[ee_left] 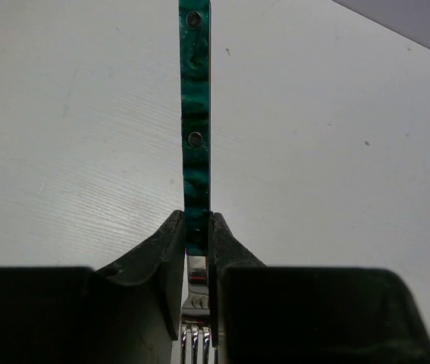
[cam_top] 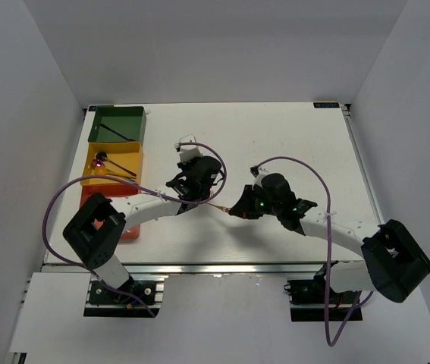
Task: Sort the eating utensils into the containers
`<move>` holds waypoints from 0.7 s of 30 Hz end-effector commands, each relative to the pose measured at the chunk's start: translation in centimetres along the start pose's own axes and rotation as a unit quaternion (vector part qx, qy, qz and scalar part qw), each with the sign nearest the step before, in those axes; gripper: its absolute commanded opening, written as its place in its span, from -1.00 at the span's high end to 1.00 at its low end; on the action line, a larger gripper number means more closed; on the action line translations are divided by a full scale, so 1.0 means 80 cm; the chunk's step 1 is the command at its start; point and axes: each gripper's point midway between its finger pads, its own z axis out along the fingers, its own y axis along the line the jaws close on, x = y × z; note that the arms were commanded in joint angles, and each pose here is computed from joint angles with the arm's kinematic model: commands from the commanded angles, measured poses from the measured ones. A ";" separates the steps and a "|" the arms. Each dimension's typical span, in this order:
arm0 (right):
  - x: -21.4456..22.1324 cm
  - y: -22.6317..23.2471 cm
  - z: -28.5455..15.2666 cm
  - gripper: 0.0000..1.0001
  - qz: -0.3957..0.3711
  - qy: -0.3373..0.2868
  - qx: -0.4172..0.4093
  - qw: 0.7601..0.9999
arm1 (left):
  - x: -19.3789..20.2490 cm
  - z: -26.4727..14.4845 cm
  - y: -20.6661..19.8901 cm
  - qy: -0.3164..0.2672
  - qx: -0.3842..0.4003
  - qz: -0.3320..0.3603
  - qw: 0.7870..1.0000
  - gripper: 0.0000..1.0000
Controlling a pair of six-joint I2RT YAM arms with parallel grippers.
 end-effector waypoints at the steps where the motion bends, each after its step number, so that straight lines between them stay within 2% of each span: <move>1: 0.002 -0.008 -0.012 1.00 -0.005 -0.016 0.019 1.000 | -0.040 0.004 -0.006 -0.039 -0.017 -0.004 0.999 1.00; 4: -0.002 -0.030 -0.010 1.00 -0.010 -0.025 0.062 0.998 | -0.047 0.003 -0.007 -0.044 -0.020 -0.008 0.999 1.00; 8: 0.011 -0.059 0.009 1.00 -0.001 0.000 0.098 0.995 | -0.071 -0.003 0.007 -0.064 -0.052 -0.009 0.997 1.00; 9: 0.014 -0.067 0.013 0.90 0.004 0.003 0.107 0.994 | -0.084 -0.004 0.011 -0.072 -0.063 -0.012 0.995 1.00; 13: 0.020 -0.090 0.013 -0.55 0.028 0.004 0.152 0.988 | -0.114 -0.001 0.033 -0.064 -0.091 -0.036 0.993 1.00; 14: 0.010 -0.092 0.007 -0.78 0.024 -0.015 0.163 0.986 | -0.116 0.001 0.043 -0.053 -0.098 -0.033 0.993 1.00; 16: -0.001 -0.095 -0.003 -0.79 0.020 -0.035 0.180 0.983 | -0.130 0.016 0.058 -0.033 -0.089 -0.052 0.994 1.00; 21: -0.041 -0.099 -0.053 -0.79 -0.008 -0.098 0.240 0.966 | -0.193 0.041 0.128 -0.043 -0.145 -0.081 0.985 1.00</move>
